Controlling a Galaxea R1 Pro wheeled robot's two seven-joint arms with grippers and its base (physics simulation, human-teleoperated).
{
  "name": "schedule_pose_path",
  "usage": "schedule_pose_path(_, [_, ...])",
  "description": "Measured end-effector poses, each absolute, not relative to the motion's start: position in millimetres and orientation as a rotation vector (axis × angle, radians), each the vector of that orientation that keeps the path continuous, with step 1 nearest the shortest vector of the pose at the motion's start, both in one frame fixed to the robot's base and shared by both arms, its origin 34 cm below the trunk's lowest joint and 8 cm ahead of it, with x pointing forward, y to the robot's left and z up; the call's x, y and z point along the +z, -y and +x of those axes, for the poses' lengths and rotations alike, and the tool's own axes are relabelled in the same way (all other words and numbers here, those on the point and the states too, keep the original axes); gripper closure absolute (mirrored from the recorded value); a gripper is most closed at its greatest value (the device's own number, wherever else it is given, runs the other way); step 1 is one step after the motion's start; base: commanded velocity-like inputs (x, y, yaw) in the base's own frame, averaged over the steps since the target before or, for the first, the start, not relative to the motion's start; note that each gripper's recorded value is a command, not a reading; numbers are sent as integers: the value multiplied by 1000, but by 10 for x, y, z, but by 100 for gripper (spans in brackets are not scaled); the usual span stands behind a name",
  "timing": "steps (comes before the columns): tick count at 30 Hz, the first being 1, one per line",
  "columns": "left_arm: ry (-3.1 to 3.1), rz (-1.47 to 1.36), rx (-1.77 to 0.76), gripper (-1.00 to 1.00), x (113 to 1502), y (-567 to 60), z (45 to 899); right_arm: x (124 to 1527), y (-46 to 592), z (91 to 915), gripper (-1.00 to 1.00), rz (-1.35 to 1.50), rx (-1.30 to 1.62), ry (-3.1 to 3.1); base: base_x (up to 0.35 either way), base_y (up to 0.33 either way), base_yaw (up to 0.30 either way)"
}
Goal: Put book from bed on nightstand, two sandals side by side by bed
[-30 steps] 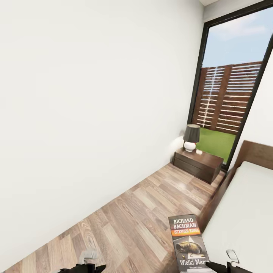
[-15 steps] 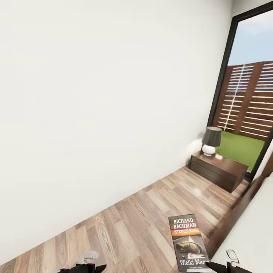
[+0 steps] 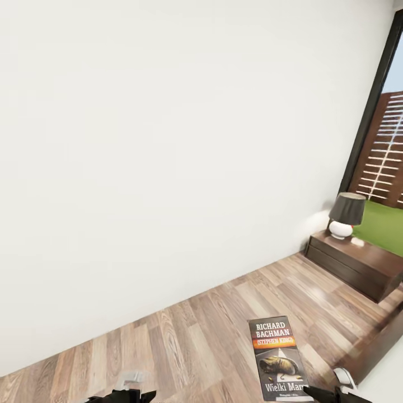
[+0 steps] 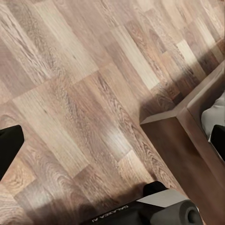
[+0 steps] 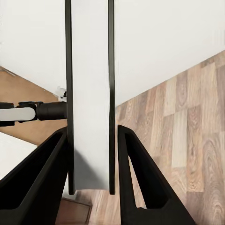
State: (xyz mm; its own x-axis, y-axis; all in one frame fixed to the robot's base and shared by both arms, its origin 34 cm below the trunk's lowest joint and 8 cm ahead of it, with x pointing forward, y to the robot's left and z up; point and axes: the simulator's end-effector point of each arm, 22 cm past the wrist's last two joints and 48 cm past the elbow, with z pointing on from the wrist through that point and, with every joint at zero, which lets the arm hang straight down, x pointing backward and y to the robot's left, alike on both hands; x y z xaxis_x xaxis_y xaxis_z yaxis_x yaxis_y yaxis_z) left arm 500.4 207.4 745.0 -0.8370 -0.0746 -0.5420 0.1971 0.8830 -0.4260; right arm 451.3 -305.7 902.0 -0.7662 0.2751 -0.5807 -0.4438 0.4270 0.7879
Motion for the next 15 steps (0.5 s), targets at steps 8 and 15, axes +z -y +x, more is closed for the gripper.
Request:
schedule_pose_path(8, [-2483,88,-641,-100,7451,-2074,5005,9019,3055,4512,100,-142,1388,-2018,0,0,291])
schedule_pose_path(15, [-2484,88,-642,-100,7451,-2072,5005,9018,3057,4512,100,-142,1387,-2019,0,0,291])
